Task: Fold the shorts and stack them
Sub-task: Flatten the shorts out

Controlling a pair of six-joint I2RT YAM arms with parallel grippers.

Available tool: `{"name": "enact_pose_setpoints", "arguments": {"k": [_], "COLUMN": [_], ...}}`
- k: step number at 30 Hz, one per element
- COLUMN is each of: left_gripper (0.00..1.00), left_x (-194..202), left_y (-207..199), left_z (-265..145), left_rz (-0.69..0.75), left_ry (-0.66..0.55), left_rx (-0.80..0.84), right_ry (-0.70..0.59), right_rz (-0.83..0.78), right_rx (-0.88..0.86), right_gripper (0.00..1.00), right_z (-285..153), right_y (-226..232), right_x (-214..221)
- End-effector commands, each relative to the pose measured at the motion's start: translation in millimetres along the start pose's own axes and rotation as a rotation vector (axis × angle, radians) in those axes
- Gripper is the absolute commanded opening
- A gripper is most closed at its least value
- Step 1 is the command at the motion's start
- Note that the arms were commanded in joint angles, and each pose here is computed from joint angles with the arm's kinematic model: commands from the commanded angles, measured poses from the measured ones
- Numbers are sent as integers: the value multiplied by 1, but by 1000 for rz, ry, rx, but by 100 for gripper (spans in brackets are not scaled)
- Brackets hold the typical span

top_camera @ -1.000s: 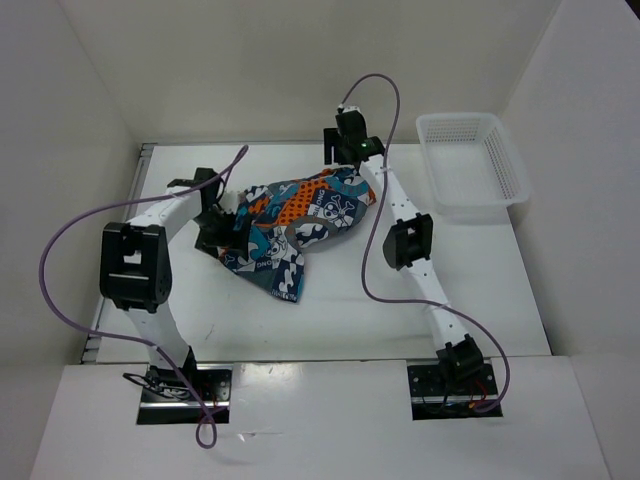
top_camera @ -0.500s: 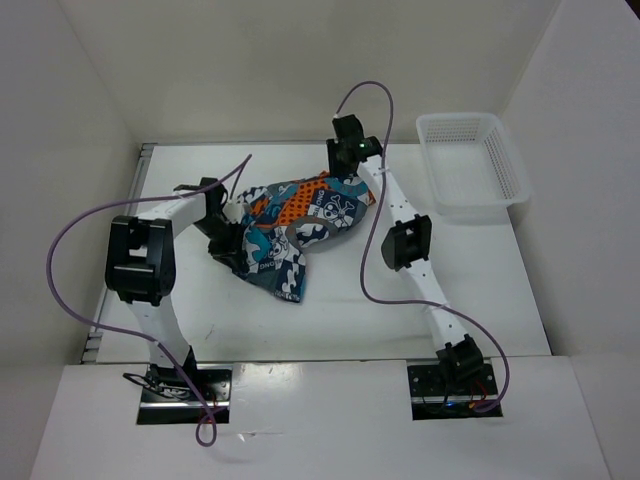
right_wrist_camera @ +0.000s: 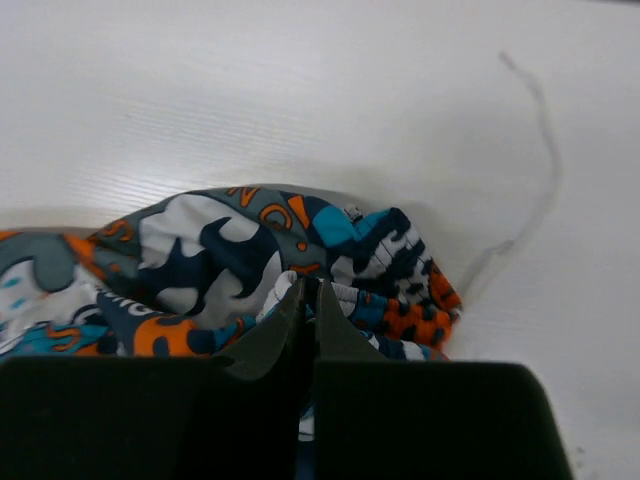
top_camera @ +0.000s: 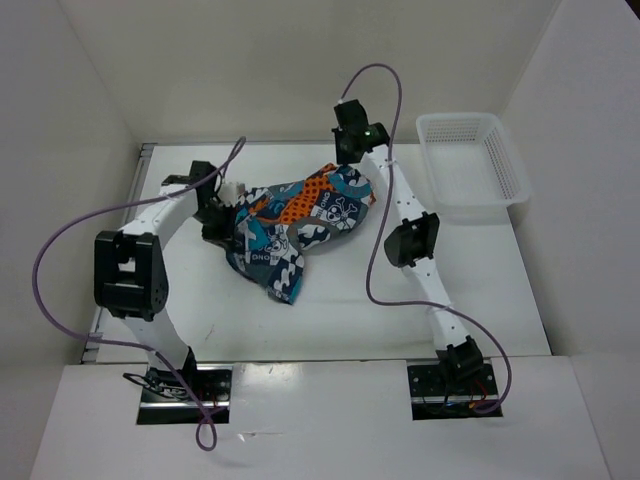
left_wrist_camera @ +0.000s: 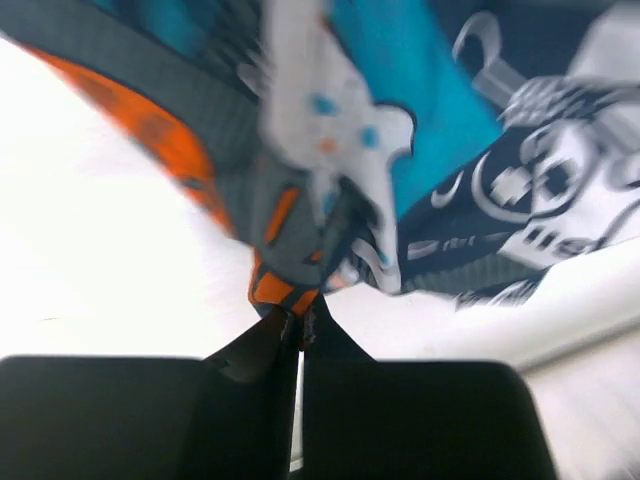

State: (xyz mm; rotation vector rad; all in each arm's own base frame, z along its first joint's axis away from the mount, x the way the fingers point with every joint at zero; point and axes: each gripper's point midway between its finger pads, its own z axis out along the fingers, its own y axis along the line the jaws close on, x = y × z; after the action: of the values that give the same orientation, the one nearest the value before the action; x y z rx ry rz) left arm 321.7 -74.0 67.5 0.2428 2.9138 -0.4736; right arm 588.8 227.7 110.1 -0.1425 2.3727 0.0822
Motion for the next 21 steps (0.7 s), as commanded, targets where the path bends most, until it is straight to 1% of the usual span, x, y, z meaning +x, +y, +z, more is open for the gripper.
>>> {"name": "enact_pose_setpoints", "arguments": {"k": [1, 2, 3, 4, 5, 6, 7, 8, 9, 10, 11, 12, 13, 14, 15, 16, 17, 18, 19, 20, 21], "left_gripper": [0, 0, 0, 0, 0, 0, 0, 0, 0, 0, 0, 0, 0, 0, 0, 0, 0, 0, 0, 0, 0], "left_x": [-61, -73, -77, -84, -87, -90, -92, -94, -94, -90, -90, -88, -84, -79, -65, -56, -40, -18, 2, 17, 31], "left_y": [12, 13, 15, 19, 23, 16, 20, 20, 22, 23, 26, 26, 21, 22, 20, 4, -5, -12, -23, -29, -33], "left_z": [-71, -87, -96, -113, -120, -127, -142, -146, -152, -157, -161, -162, -167, -168, -152, -156, -148, -140, -131, -122, -121], "left_rz": [71, 79, 80, 81, 79, 97, 95, 98, 94, 93, 88, 90, 100, 101, 117, 156, 186, 215, 259, 280, 296], "left_ry": [-288, -338, -362, -415, -440, -461, -500, -522, -534, -552, -572, -580, -602, -607, -564, -589, -555, -529, -474, -437, -422], "left_rx": [-177, -210, -237, -292, -324, -346, -411, -436, -456, -488, -509, -527, -540, -566, -559, -544, -516, -491, -460, -420, -394], "right_ry": [-263, -263, -302, -273, -266, -247, -232, -225, -146, -153, -139, -27, -77, -64, 60, 26, 62, 83, 76, 151, 167], "right_rz": [45, 35, 35, 20, 13, -5, -26, -43, -78, -83, -102, -138, -134, -138, -191, -183, -214, -218, -213, -225, -237], "right_rx": [-38, -42, -50, -54, -60, -72, -74, -79, -95, -119, -122, -99, -122, -100, -72, -72, -70, -88, -122, -160, -185], "right_gripper": [0, 0, 0, 0, 0, 0, 0, 0, 0, 0, 0, 0, 0, 0, 0, 0, 0, 0, 10, 44, 53], "right_z": [-130, -142, -172, -175, -183, -201, -208, -215, -205, -231, -234, -215, -240, -241, -220, -223, -234, -237, -252, -249, -252], "right_y": [9, 15, 12, 18, 21, 28, 29, 31, 42, 43, 43, 40, 40, 32, 21, 16, 4, 0, -2, -2, -2], "right_x": [-93, -93, -105, -98, -96, -89, -83, -79, -53, -50, -41, -1, -2, 12, 69, 76, 113, 130, 139, 172, 181]}}
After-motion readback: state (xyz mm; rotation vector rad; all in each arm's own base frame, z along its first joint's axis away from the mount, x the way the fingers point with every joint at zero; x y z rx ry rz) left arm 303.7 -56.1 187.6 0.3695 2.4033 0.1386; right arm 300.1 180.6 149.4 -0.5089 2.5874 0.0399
